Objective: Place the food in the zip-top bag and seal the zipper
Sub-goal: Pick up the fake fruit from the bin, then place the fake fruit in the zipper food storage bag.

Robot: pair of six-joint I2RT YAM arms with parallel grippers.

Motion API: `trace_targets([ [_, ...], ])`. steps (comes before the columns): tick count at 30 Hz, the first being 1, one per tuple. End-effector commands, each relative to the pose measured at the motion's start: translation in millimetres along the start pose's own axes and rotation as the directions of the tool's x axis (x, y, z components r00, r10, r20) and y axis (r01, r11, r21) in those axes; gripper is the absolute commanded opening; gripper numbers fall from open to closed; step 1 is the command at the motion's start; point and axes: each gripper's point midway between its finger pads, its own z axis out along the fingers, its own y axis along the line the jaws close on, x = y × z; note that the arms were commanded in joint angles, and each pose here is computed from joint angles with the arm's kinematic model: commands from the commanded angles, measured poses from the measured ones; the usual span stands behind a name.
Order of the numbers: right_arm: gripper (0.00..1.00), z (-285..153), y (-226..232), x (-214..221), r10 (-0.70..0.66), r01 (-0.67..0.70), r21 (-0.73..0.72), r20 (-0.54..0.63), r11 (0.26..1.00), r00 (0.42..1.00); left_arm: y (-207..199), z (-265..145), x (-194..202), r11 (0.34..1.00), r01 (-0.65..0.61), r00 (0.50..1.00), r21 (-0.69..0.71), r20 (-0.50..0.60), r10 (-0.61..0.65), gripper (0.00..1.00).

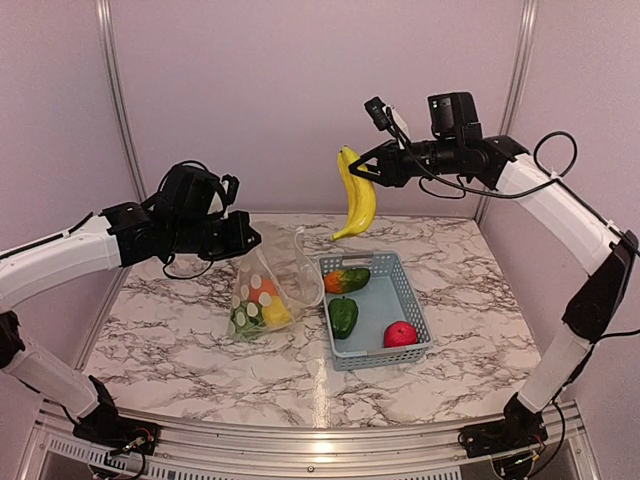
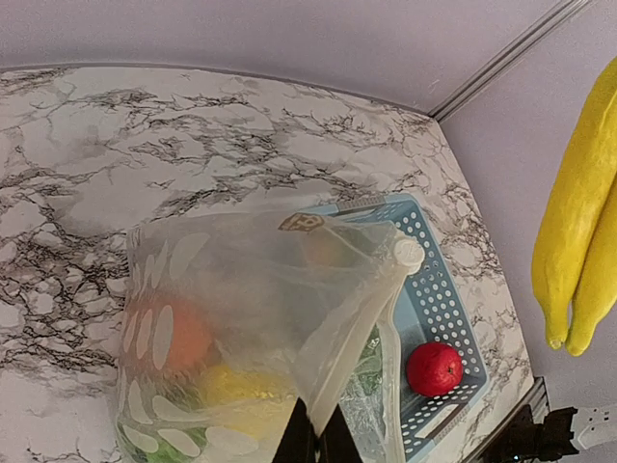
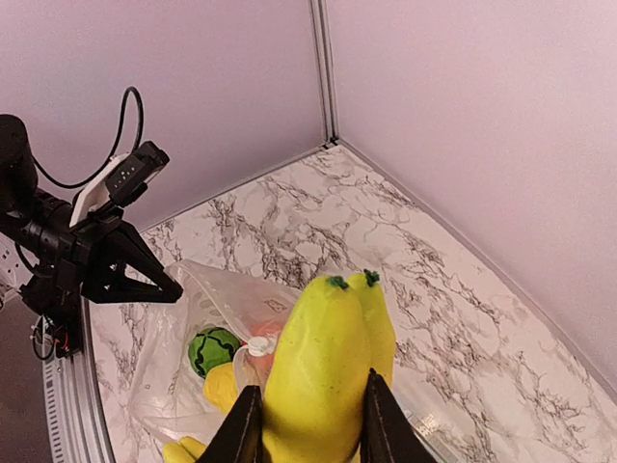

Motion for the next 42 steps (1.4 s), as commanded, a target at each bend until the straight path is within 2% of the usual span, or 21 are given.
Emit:
trace_targets([
  [1,0.05,26,30,-18,-0.099,0.103,-0.069,0.056,0.992,0.993,-16,-1,-15,0.999,0.03,0.999,0.044,0.032,-0.031,0.0],
  [9,0.02,56,78,-31,-0.298,0.299,-0.002,0.071,0.954,0.952,-27,-12,-27,0.987,0.116,0.99,0.108,0.065,-0.124,0.0],
  [20,0.0,92,108,6,-0.49,0.492,0.116,-0.045,0.863,0.871,-38,-20,-32,0.955,0.211,0.969,0.208,0.084,-0.232,0.0],
  [24,0.0,96,92,14,-0.498,0.504,0.195,-0.085,0.841,0.863,-39,-18,-28,0.952,0.213,0.97,0.218,0.067,-0.233,0.0],
  [31,0.0,91,72,2,-0.548,0.556,0.319,-0.123,0.768,0.827,-38,-10,-20,0.957,0.202,0.976,0.21,0.04,-0.215,0.0],
  [37,0.0,90,74,-5,-0.546,0.548,0.318,-0.104,0.774,0.831,-38,-2,-15,0.957,0.201,0.978,0.208,0.02,-0.21,0.0],
  [42,0.0,111,87,25,-0.514,0.524,0.225,-0.107,0.822,0.851,-41,-2,-17,0.936,0.254,0.963,0.243,0.023,-0.268,0.0],
])
